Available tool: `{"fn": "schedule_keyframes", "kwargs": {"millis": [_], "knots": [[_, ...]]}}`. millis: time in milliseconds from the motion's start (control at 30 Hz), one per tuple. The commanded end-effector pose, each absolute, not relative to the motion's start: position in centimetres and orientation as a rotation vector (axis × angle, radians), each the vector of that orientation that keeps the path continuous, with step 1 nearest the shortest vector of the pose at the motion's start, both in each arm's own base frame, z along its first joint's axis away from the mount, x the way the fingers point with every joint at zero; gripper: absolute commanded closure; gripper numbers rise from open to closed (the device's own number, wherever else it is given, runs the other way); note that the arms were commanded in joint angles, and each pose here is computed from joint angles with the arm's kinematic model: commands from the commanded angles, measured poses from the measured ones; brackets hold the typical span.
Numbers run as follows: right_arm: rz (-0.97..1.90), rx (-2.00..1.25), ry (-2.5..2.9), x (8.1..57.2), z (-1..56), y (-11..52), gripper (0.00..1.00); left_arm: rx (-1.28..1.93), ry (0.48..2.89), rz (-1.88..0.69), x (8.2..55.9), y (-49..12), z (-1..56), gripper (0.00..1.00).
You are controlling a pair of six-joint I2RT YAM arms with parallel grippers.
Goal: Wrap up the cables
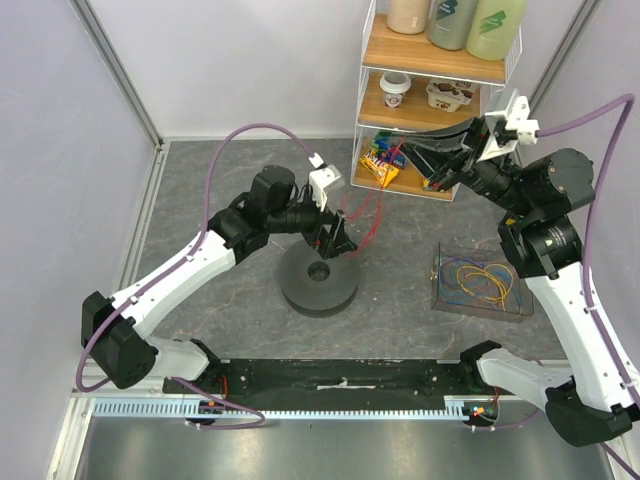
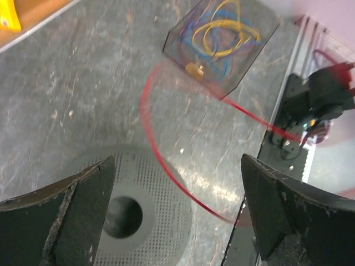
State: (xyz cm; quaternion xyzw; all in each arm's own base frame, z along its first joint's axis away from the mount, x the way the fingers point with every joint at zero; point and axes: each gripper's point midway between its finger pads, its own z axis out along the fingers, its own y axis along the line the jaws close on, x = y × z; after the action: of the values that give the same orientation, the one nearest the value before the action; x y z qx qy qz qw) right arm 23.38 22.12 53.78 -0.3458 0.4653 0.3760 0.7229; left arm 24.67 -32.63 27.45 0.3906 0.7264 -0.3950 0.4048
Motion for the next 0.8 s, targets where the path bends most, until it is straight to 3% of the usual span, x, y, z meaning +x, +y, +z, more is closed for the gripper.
{"fn": "schedule_keyframes", "kwargs": {"millis": [0, 333, 633, 767], "knots": [[0.819, -0.681, 0.923, 22.4, 58.4, 21.1, 1.00, 1.017, 1.800, -0.871, 24.7, -30.8, 26.3, 0.01], [0.739, -0.602, 0.907, 23.4, 60.2, 19.8, 1.00, 0.941, 1.931, -0.959, 23.7, -27.3, 22.6, 0.01], [0.711, -0.609, 0.891, 23.8, 61.2, 19.8, 1.00, 1.022, 1.640, -1.057, 21.9, -24.3, 26.5, 0.04], [0.724, -0.710, 0.865, 22.9, 60.4, 20.8, 1.00, 1.041, 1.448, -1.072, 21.4, -24.8, 32.2, 0.05]]}}
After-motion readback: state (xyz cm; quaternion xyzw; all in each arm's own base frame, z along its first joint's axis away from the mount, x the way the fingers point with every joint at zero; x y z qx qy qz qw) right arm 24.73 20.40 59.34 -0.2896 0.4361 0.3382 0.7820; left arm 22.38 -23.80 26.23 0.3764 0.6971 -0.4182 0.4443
